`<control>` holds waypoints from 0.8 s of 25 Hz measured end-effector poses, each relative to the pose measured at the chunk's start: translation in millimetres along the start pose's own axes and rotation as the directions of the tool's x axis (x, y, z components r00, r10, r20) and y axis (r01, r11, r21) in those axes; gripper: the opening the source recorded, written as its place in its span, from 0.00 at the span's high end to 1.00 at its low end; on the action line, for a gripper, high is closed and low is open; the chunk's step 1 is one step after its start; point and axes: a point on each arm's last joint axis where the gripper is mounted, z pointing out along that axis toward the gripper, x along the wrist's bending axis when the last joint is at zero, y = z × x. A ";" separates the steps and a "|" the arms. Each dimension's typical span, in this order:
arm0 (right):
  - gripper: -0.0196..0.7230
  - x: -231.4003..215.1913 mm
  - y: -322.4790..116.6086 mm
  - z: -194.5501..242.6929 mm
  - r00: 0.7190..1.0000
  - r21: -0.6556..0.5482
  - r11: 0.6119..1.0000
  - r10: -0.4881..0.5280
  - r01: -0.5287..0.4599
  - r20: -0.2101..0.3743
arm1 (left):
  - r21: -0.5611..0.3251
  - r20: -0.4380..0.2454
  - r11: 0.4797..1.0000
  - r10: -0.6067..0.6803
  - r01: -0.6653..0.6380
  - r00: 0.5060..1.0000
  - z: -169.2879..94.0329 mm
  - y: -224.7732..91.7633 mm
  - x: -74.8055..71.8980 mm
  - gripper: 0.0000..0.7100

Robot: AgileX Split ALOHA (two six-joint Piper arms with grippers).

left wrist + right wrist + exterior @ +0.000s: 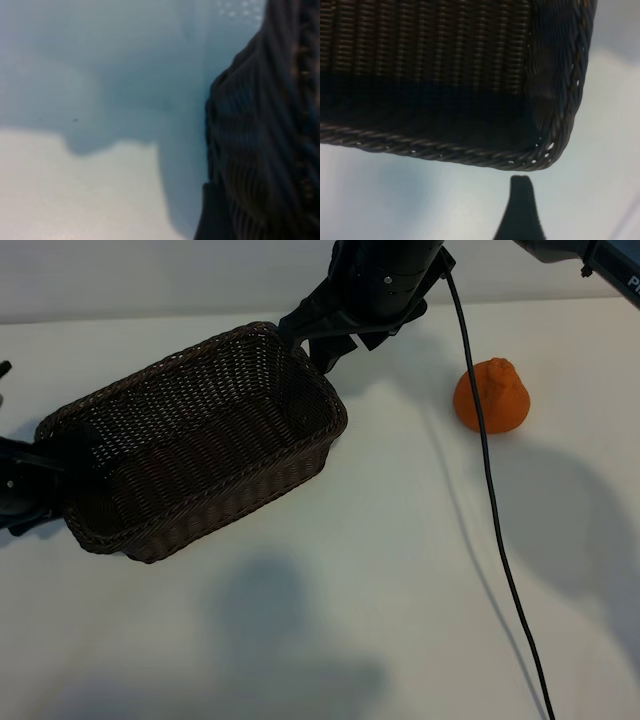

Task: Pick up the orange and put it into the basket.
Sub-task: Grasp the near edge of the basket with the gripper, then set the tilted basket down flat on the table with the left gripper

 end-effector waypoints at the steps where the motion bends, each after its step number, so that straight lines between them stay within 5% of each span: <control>1: 0.25 0.0 0.0 0.0 1.000 0.000 1.000 0.000 0.000 0.000 | 0.011 -0.007 1.000 -0.002 0.002 1.000 3.2 -0.9 1.1 0.26; 7: 0.25 0.0 0.0 0.0 1.000 0.000 1.000 0.000 0.000 0.000 | 0.052 -0.031 0.999 -0.004 0.005 1.000 15.0 -4.5 5.3 0.30; 13: 0.25 0.0 0.0 0.0 1.000 0.000 1.000 0.000 0.000 0.000 | 0.052 -0.030 0.999 0.004 -0.002 1.000 15.7 -4.5 5.4 0.79; 20: 0.25 -0.1 0.0 0.0 1.000 0.000 1.000 0.000 0.000 0.001 | 0.050 -0.029 0.999 0.012 -0.010 1.000 15.4 -4.3 5.3 0.79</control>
